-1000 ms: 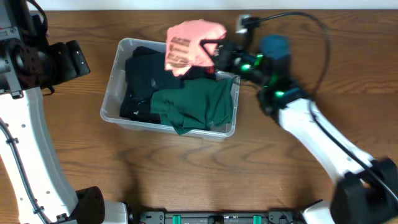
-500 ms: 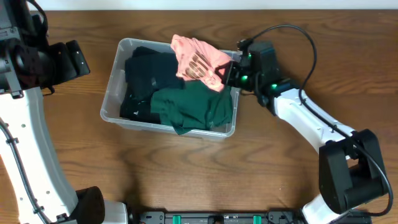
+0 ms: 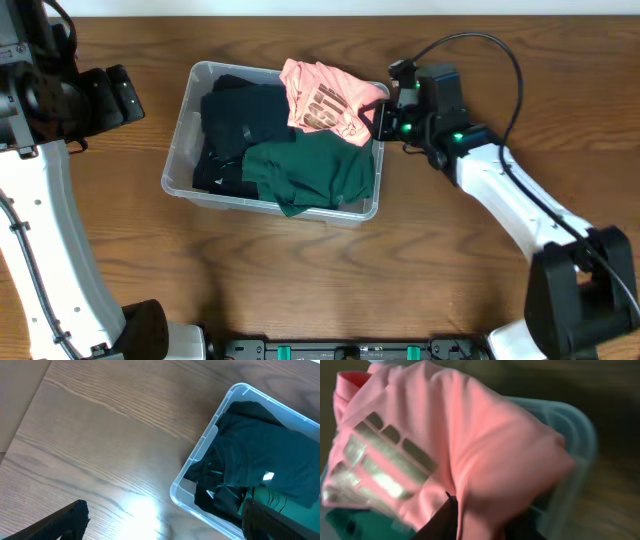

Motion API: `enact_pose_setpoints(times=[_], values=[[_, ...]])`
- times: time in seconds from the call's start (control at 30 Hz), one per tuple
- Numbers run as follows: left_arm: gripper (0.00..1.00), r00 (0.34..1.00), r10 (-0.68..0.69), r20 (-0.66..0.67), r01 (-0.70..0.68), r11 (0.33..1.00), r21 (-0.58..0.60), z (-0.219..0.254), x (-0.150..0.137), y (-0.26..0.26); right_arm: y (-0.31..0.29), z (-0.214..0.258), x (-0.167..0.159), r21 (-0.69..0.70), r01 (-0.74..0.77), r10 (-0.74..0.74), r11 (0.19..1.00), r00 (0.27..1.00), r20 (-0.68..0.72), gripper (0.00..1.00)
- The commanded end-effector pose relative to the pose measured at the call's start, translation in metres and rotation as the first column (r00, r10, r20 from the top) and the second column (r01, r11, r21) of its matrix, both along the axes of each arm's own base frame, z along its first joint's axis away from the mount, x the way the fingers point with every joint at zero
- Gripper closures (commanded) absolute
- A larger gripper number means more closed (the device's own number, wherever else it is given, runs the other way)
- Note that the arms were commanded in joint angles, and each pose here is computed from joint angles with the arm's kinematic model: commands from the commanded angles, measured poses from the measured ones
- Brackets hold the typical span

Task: Pack container
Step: 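Lower the pink shirt into the bin and release it, then push the pink shirt down into the bin with the right gripper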

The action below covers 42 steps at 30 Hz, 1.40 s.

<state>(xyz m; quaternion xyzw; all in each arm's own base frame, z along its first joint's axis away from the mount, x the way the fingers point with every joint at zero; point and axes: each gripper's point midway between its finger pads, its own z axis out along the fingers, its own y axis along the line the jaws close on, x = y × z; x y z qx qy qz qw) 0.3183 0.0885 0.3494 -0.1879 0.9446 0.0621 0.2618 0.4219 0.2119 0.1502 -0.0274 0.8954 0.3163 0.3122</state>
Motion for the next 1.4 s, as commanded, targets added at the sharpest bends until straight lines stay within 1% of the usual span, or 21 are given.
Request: enact_pose_setpoints(times=[0.0, 0.03, 0.07, 0.1, 0.13, 0.17, 0.23, 0.27, 0.37, 0.43, 0.53, 0.67, 0.8, 0.9, 1.0, 1.1, 1.17, 1.2, 1.23, 1.3, 1.37], values=[[0.02, 1.0, 0.013, -0.004, -0.013, 1.0, 0.004, 0.0, -0.004, 0.002, -0.023, 0.043, 0.002, -0.053, 0.05, -0.043, 0.997, 0.99, 0.131, 0.63], [0.02, 1.0, 0.013, -0.004, -0.013, 1.0, 0.004, 0.0, -0.004, 0.002, -0.025, 0.054, 0.002, -0.059, 0.042, -0.032, 0.997, 0.985, 0.171, 0.51], [0.02, 1.0, 0.013, -0.004, -0.013, 1.0, 0.004, 0.0, -0.004, 0.002, -0.026, 0.068, 0.001, -0.058, 0.038, -0.025, 0.998, 0.977, 0.214, 0.32], [0.02, 1.0, 0.013, -0.004, -0.013, 1.0, 0.004, 0.0, -0.004, 0.002, -0.026, 0.078, 0.001, -0.05, 0.038, -0.025, 0.998, 0.97, 0.243, 0.26], [0.02, 1.0, 0.013, -0.004, -0.013, 1.0, 0.004, 0.0, -0.004, 0.002, -0.026, 0.088, 0.0, -0.038, 0.037, -0.026, 0.999, 0.963, 0.27, 0.26], [0.02, 1.0, 0.013, -0.004, -0.013, 1.0, 0.004, 0.0, -0.004, 0.002, -0.022, 0.097, -0.001, -0.015, 0.023, -0.018, 1.0, 0.958, 0.287, 0.3], [0.02, 1.0, 0.013, -0.004, -0.013, 1.0, 0.004, 0.0, -0.004, 0.002, -0.006, 0.112, -0.005, 0.054, -0.043, 0.023, 0.998, 0.948, 0.318, 0.54], [0.02, 1.0, 0.013, -0.004, -0.013, 1.0, 0.004, 0.0, -0.004, 0.002, 0.004, 0.117, -0.007, 0.092, -0.076, 0.042, 0.993, 0.945, 0.324, 0.63], [0.02, 1.0, 0.013, -0.004, -0.013, 1.0, 0.004, 0.0, -0.004, 0.002, 0.032, 0.121, -0.005, 0.16, -0.125, 0.064, 0.979, 0.937, 0.344, 0.83], [0.02, 1.0, 0.013, -0.004, -0.013, 1.0, 0.004, 0.0, -0.004, 0.002, 0.053, 0.115, -0.002, 0.181, -0.159, 0.085, 0.971, 0.929, 0.36, 0.88], [0.02, 1.0, 0.013, -0.004, -0.013, 1.0, 0.004, 0.0, -0.004, 0.002, 0.079, 0.095, 0.005, 0.236, -0.174, 0.09, 0.956, 0.94, 0.33, 0.94], [0.02, 1.0, 0.013, -0.004, -0.013, 1.0, 0.004, 0.0, -0.004, 0.002, 0.096, 0.038, 0.014, 0.252, -0.149, 0.096, 0.956, 0.973, 0.211, 0.99], [0.02, 1.0, 0.013, -0.004, -0.013, 1.0, 0.004, 0.0, -0.004, 0.002, 0.093, -0.023, 0.013, 0.184, -0.122, 0.109, 0.975, 0.991, 0.077, 0.99], [0.02, 1.0, 0.013, -0.004, -0.013, 1.0, 0.004, 0.0, -0.004, 0.002, 0.083, -0.055, 0.0, 0.092, -0.134, 0.136, 0.987, 0.991, -0.012, 0.99], [0.02, 1.0, 0.013, -0.004, -0.013, 1.0, 0.004, 0.0, -0.004, 0.002, 0.072, -0.068, -0.017, 0.011, -0.159, 0.159, 0.987, 0.984, -0.079, 0.99], [0.02, 1.0, 0.013, -0.004, -0.013, 1.0, 0.004, 0.0, -0.004, 0.002, 0.067, -0.057, -0.025, -0.03, -0.2, 0.198, 0.979, 0.978, -0.06, 0.98], [0.02, 1.0, 0.013, -0.004, -0.013, 1.0, 0.004, 0.0, -0.004, 0.002, 0.066, -0.033, -0.027, -0.021, -0.203, 0.202, 0.979, 0.979, -0.014, 0.91], [0.02, 1.0, 0.013, -0.004, -0.013, 1.0, 0.004, 0.0, -0.004, 0.002, 0.065, -0.017, -0.026, -0.012, -0.201, 0.201, 0.98, 0.979, 0.022, 0.82], [0.02, 1.0, 0.013, -0.004, -0.013, 1.0, 0.004, 0.0, -0.004, 0.002, 0.065, 0.001, -0.024, -0.002, -0.198, 0.197, 0.98, 0.978, 0.066, 0.65], [0.02, 1.0, 0.013, -0.004, -0.013, 1.0, 0.004, 0.0, -0.003, 0.002, 0.063, 0.046, -0.019, 0.027, -0.191, 0.182, 0.981, 0.964, 0.195, 0.41], [0.02, 1.0, 0.013, -0.004, -0.013, 1.0, 0.004, 0.0, -0.003, 0.002, 0.058, 0.092, -0.012, 0.049, -0.155, 0.13, 0.987, 0.932, 0.338, 0.4]])
